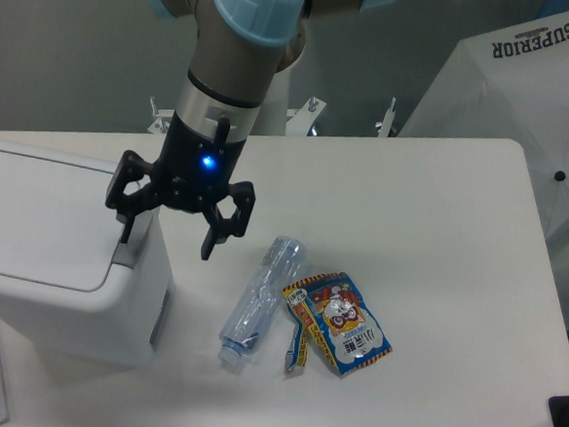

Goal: Open the trash can
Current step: 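Lower the gripper onto the trash can lid's push button and press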

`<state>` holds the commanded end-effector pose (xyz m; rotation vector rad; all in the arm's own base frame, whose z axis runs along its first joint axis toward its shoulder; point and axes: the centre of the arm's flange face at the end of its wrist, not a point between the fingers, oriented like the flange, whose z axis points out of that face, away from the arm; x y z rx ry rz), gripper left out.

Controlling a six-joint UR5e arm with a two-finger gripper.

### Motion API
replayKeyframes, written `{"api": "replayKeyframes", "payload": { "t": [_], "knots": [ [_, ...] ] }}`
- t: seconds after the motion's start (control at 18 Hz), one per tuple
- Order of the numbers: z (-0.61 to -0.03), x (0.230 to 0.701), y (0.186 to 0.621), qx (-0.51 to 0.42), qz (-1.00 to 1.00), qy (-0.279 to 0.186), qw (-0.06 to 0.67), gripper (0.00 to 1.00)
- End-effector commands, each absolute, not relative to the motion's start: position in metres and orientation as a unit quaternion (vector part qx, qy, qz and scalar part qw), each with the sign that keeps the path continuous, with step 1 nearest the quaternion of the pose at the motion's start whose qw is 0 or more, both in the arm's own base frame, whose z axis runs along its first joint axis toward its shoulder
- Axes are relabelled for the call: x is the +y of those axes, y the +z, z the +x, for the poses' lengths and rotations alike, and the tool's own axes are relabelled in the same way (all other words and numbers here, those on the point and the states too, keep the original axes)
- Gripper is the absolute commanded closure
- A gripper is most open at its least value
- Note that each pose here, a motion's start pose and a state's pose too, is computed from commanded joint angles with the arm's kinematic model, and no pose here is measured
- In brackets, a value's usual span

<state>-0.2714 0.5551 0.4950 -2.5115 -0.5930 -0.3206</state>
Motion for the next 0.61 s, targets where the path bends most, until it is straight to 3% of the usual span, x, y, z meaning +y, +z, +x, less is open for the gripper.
{"api": "replayKeyframes", "payload": {
  "t": [0.28,0.61],
  "knots": [
    [-0.276,0.545,0.478,-0.228,-0.943,-0.07,0.234,0.0],
    [-0.276,0.544,0.477,-0.229,-0.943,-0.068,0.231,0.0]
  ]
}}
